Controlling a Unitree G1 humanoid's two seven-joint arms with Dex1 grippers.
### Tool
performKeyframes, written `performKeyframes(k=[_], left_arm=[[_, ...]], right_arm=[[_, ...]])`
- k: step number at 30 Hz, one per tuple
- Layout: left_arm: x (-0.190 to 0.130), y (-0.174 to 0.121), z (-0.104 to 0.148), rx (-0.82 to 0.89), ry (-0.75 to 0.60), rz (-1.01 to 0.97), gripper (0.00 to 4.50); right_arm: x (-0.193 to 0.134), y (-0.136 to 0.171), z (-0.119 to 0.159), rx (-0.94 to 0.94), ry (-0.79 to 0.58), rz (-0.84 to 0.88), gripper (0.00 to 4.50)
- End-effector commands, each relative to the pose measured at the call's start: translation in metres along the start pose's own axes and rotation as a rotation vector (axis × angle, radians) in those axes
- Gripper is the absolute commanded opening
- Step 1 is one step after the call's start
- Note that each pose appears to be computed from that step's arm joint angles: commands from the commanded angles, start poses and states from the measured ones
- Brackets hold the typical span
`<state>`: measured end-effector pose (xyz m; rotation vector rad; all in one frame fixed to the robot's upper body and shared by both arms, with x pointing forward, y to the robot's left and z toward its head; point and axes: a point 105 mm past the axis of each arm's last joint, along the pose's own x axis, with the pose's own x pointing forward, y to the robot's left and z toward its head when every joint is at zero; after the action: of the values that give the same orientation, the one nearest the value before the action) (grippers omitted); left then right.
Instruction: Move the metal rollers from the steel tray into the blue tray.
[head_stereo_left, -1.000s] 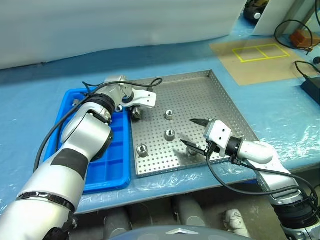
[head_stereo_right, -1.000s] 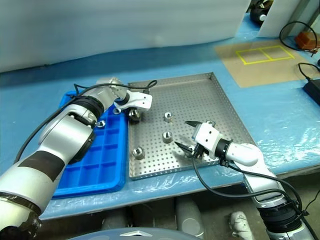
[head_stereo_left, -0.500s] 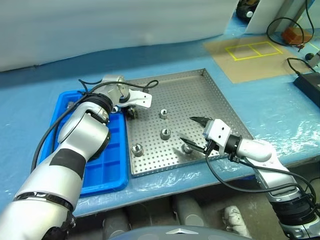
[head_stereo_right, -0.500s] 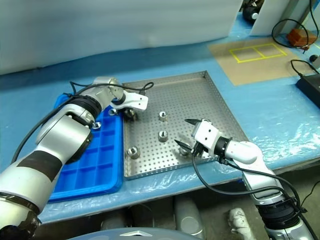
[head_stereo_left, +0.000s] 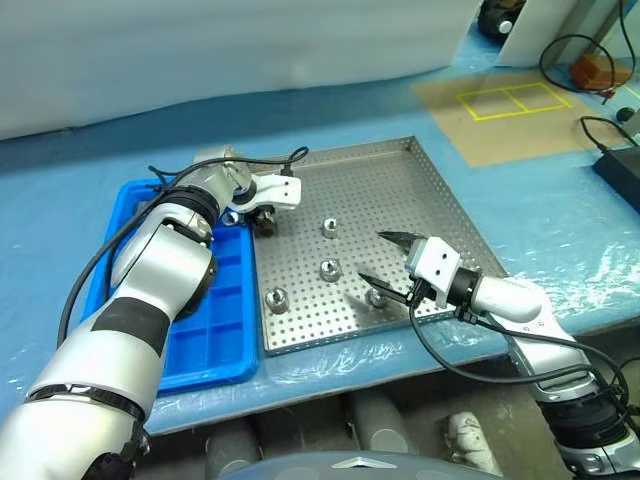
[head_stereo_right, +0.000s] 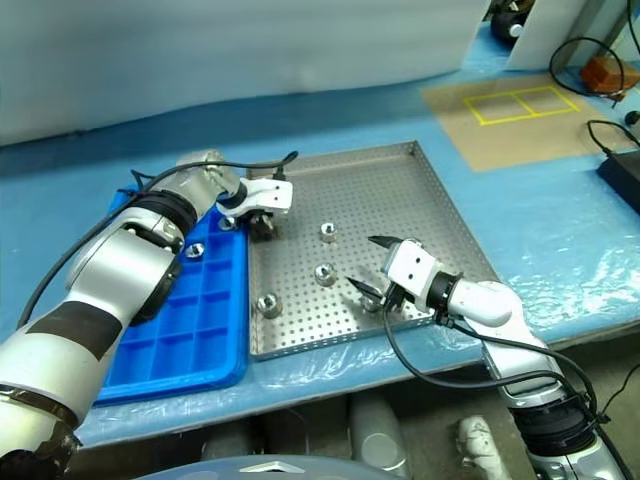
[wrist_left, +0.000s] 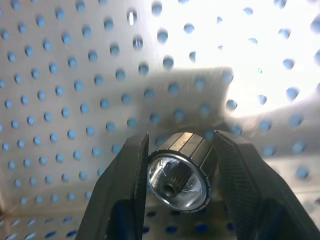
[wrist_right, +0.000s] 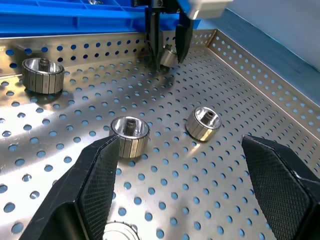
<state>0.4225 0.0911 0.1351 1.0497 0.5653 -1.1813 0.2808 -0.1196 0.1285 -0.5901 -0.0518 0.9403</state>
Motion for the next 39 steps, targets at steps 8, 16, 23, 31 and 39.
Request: performKeyframes(k=[8,16,23,31,39], left_arm=[[-0.042,0.018,0.044,0.013,-0.245,0.007,1.70],[-0.079,0.026,0.050,0.011,-0.378,0.015,1.70],[-0.125,0.020,0.020,-0.096,-0.472,-0.018,1.70],[-0.164,-0.001,-0.032,-0.322,-0.509,0.117,1.70],[-0.178,-0.051,-0.056,-0.464,-0.494,0.192,1.70]], right_arm=[[0.006,-0.012,0.011,-0.064,-0.047,0.013,3.98],[0.015,-0.028,0.025,-0.116,-0.097,0.046,3.98],[0.038,-0.038,0.049,-0.168,-0.189,0.161,3.98],[0.068,-0.038,0.062,-0.221,-0.270,0.318,3.98],[0.091,-0.032,0.088,-0.188,-0.400,0.437,3.98]])
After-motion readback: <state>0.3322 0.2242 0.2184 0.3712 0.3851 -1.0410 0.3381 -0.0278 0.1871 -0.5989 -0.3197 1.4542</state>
